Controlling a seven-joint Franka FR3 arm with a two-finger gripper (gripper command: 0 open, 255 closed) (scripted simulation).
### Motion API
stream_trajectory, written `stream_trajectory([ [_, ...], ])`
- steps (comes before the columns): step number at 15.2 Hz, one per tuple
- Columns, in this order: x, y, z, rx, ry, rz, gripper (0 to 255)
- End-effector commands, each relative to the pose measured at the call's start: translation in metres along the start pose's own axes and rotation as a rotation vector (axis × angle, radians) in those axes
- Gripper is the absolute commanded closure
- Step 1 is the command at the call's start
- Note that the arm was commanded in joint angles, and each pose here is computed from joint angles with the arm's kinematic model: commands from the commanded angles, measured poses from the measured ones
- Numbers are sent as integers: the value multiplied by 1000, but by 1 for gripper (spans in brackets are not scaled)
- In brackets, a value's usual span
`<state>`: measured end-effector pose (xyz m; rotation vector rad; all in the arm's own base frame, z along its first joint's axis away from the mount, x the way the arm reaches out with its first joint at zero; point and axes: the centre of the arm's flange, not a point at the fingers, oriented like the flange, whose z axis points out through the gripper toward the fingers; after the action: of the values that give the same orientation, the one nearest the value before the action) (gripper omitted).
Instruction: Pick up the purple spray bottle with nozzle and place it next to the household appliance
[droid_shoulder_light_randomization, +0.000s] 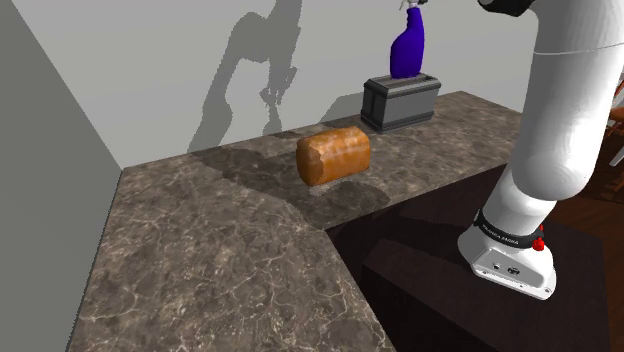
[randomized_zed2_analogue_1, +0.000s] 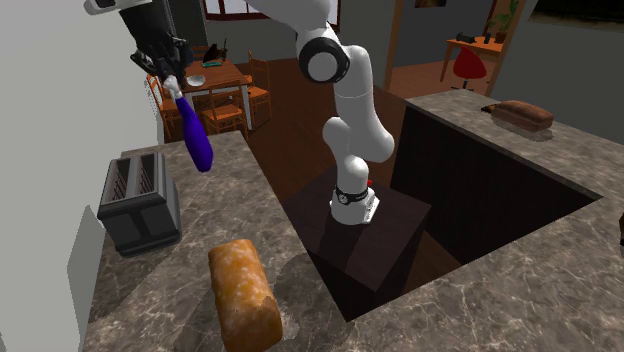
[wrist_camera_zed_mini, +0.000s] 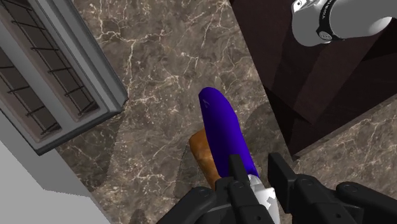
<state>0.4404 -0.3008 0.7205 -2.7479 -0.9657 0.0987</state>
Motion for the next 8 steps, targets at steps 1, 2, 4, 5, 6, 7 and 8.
stream_trajectory([
  [1,0,3,11,-1,-1,-1,255],
  [2,0,4,16,-1,-1,-1,255],
  [4,0,7,27,-1,-1,-1,255],
  [5,0,8,32,-1,-1,-1,255],
  [6,0,9,37,-1,-1,-1,255],
  [7,0,10,42,-1,-1,-1,255],
  [8,0,12,47,-1,-1,-1,255],
])
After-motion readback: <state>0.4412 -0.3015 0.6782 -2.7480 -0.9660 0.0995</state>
